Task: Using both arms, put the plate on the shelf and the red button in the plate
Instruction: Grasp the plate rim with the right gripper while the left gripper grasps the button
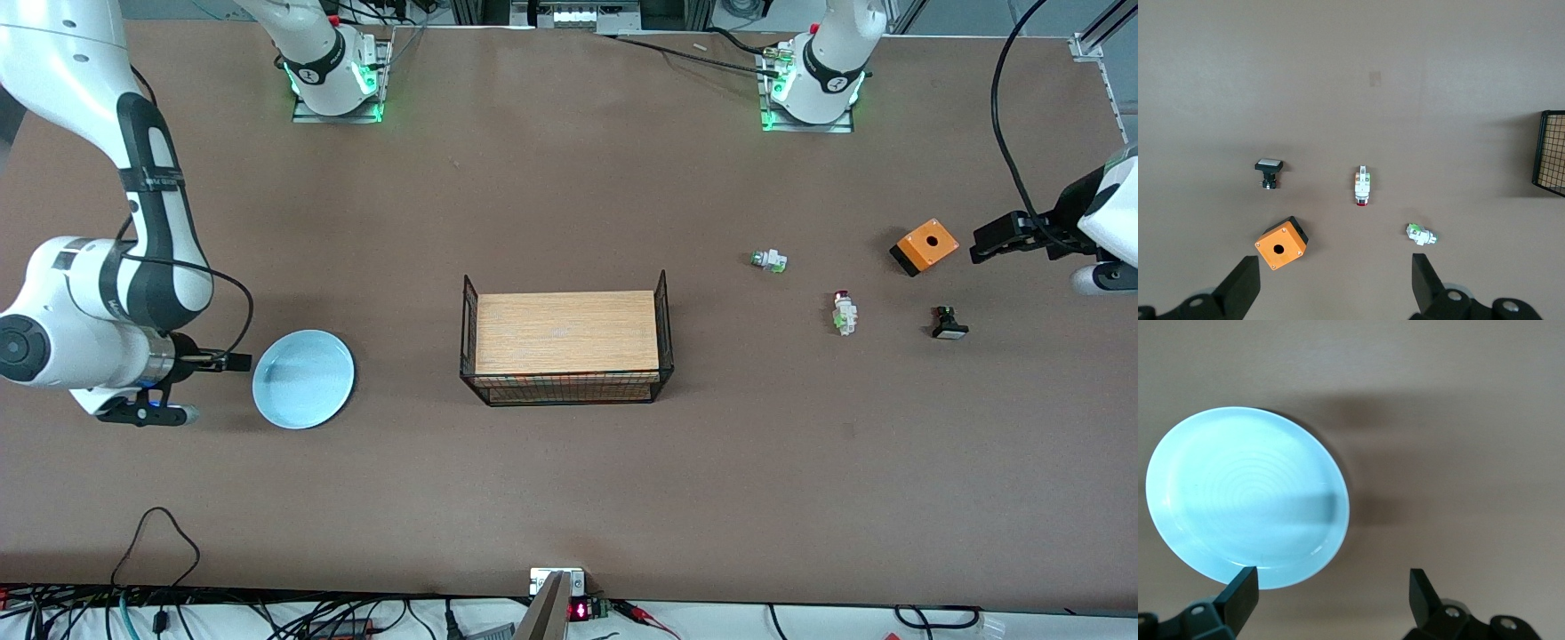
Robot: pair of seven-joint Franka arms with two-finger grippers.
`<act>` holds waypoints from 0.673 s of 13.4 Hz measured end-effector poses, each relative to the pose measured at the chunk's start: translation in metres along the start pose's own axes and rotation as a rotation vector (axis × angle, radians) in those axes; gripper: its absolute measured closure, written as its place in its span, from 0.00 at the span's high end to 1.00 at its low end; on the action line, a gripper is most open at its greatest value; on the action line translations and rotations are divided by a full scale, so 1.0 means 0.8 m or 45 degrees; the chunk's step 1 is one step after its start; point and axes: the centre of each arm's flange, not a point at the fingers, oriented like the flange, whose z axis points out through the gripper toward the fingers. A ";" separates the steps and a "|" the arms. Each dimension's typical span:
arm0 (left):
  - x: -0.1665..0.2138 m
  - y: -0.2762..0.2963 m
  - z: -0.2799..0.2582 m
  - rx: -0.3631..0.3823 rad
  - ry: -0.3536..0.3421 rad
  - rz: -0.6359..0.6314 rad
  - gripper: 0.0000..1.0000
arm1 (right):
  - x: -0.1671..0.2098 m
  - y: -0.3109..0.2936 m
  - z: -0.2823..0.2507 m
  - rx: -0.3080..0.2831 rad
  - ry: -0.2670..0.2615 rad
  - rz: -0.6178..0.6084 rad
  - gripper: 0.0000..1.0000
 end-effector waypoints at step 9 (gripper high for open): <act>0.015 0.010 0.060 0.022 -0.160 0.018 1.00 | 0.033 0.000 0.100 0.032 0.078 -0.111 1.00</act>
